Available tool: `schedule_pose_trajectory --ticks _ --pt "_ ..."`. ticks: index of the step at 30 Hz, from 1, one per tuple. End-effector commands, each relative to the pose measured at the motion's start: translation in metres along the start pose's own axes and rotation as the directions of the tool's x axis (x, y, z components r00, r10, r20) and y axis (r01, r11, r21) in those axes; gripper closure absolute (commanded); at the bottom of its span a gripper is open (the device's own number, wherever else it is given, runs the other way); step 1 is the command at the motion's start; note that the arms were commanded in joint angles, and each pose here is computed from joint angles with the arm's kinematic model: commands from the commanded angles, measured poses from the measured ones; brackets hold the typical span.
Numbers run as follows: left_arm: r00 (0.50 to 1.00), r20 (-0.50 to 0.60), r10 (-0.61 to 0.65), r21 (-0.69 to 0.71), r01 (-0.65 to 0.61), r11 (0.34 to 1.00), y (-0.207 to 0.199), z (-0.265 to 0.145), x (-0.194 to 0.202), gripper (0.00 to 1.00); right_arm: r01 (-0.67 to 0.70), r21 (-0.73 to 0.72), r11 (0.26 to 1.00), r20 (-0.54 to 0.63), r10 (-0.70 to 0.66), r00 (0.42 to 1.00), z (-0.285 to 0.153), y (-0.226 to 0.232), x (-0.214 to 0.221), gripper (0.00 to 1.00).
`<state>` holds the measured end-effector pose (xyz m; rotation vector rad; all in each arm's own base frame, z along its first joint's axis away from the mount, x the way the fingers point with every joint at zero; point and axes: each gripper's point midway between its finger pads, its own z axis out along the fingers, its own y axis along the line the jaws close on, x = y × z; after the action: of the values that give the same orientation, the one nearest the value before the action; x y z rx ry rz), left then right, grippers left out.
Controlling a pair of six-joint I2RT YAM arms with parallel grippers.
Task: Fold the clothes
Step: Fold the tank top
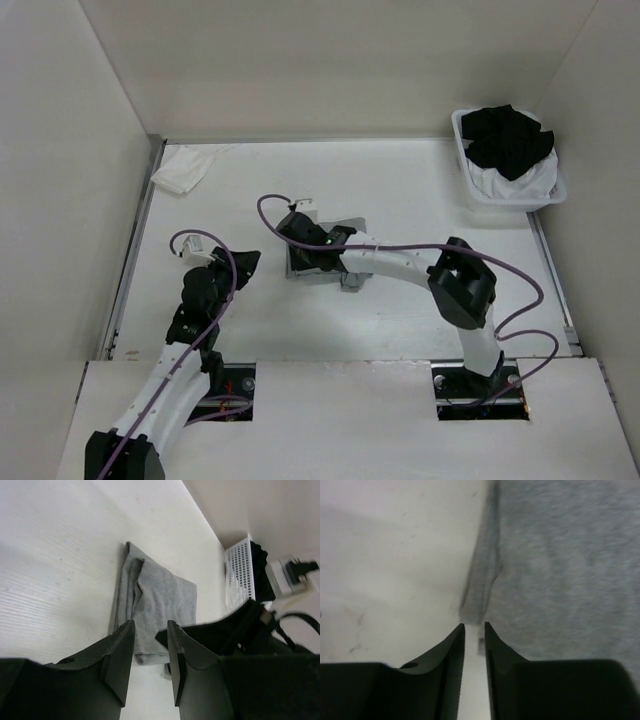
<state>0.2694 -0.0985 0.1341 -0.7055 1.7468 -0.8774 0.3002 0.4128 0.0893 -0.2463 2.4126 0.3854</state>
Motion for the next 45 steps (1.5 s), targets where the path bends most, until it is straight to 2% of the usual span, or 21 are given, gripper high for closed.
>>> schedule_pose_trajectory --ticks 1,3,6,9,12,15,19,23,27,29,34,45 --pt "1.0 -0.011 -0.021 0.012 0.022 1.0 0.003 0.0 -0.003 0.69 -0.063 -0.148 0.987 0.073 0.074 0.995 -0.047 0.034 -0.035 0.71" --pt "1.0 -0.008 -0.02 0.0 0.02 1.0 0.006 0.003 -0.006 0.69 -0.078 -0.212 0.974 0.103 0.101 0.989 -0.072 0.034 -0.042 0.62" --pt "1.0 -0.008 -0.012 -0.002 0.012 1.0 0.005 0.007 -0.008 0.69 -0.101 -0.263 0.959 0.184 0.153 0.971 -0.107 0.01 -0.057 0.59" --pt "1.0 -0.022 0.021 -0.013 -0.021 1.0 0.005 0.011 -0.005 0.68 -0.156 -0.255 0.954 0.257 0.223 0.94 -0.129 -0.043 -0.062 0.68" --pt "0.997 -0.045 0.057 -0.045 -0.059 0.997 0.011 0.016 0.0 0.68 -0.245 -0.257 0.935 0.359 0.328 0.874 -0.143 -0.115 -0.06 0.93" --pt "0.994 -0.067 0.087 -0.073 -0.091 0.993 0.016 0.021 0.006 0.66 -0.32 -0.287 0.903 0.414 0.418 0.809 -0.147 -0.17 -0.048 0.99" --pt "0.989 -0.085 0.12 -0.099 -0.129 0.987 0.019 0.027 0.009 0.66 -0.389 -0.323 0.863 0.45 0.501 0.739 -0.141 -0.217 -0.029 0.99" --pt "0.981 -0.093 0.168 -0.119 -0.179 0.977 0.016 0.035 0.009 0.66 -0.414 -0.335 0.846 0.461 0.531 0.712 -0.133 -0.237 -0.011 0.92" --pt "0.97 -0.108 0.219 -0.184 -0.235 0.954 0.024 0.038 0.005 0.64 -0.458 -0.339 0.822 0.493 0.57 0.658 -0.127 -0.254 0.003 0.68" --pt "0.967 -0.119 0.226 -0.237 -0.249 0.939 0.036 0.035 0.002 0.63 -0.467 -0.329 0.821 0.501 0.571 0.651 -0.124 -0.26 0.009 0.61" --pt "0.968 -0.118 0.223 -0.288 -0.248 0.925 0.05 0.03 -0.003 0.6 -0.49 -0.309 0.815 0.504 0.578 0.642 -0.119 -0.268 0.01 0.55" --pt "0.957 -0.135 0.258 -0.254 -0.285 0.924 0.041 0.034 -0.001 0.61 -0.518 -0.291 0.804 0.469 0.592 0.655 -0.108 -0.271 0.014 0.53"
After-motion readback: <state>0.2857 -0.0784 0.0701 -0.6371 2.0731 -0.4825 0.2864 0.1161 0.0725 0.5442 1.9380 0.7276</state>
